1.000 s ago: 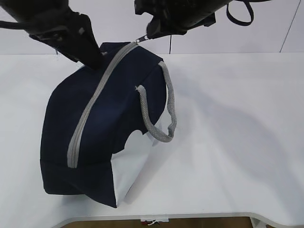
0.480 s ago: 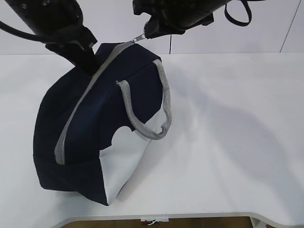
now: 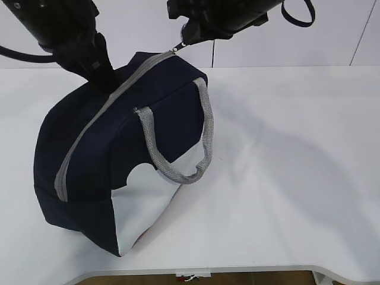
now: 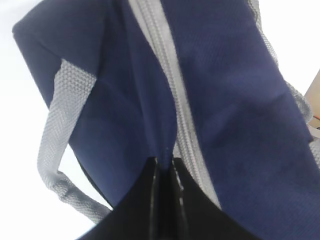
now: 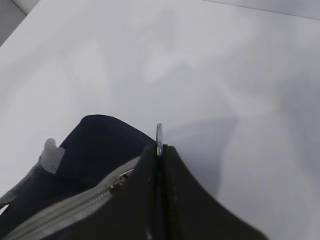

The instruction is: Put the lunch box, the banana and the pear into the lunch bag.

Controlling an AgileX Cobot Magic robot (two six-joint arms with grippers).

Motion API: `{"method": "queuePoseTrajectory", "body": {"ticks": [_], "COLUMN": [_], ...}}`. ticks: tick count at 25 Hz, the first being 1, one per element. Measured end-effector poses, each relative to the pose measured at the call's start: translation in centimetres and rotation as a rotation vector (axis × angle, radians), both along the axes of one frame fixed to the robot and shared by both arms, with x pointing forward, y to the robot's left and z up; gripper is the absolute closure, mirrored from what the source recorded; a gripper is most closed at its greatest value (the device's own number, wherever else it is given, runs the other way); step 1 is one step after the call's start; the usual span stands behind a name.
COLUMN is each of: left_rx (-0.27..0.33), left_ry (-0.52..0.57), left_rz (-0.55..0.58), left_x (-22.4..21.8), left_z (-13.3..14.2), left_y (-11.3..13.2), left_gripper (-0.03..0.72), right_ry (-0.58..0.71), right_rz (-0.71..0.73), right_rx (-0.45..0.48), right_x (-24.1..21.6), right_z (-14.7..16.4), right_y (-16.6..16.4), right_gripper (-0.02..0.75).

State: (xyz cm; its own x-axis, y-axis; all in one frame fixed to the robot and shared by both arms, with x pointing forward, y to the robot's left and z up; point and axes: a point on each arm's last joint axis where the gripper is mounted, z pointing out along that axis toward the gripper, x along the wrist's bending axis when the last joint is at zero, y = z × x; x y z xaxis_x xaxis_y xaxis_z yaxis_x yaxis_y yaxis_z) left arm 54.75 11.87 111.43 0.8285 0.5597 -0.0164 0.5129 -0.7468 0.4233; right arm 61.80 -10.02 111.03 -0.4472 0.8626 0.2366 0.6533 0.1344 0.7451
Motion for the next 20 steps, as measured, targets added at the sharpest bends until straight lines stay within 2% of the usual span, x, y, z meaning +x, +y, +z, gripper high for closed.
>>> {"method": "queuePoseTrajectory", "body": {"ticks": [10,20], "left_rx": [-0.024,-0.017], "left_ry": [-0.073,-0.09], "left_rz": [-0.035,-0.04], "left_x": [-1.5,-2.2], "left_z": [2.5,3.4], "left_y": [0.8,1.2], "left_gripper": [0.694,0.694], "right_ry": [0.046,0.14], "right_rz": [-0.061,-0.071], "right_rx": [-0.048,-0.078], "right_x": [2.7,4.5], "right_z": [-3.3,-8.0], "right_y": [-1.8,-1.5], "right_gripper": [0.724,0.724]}}
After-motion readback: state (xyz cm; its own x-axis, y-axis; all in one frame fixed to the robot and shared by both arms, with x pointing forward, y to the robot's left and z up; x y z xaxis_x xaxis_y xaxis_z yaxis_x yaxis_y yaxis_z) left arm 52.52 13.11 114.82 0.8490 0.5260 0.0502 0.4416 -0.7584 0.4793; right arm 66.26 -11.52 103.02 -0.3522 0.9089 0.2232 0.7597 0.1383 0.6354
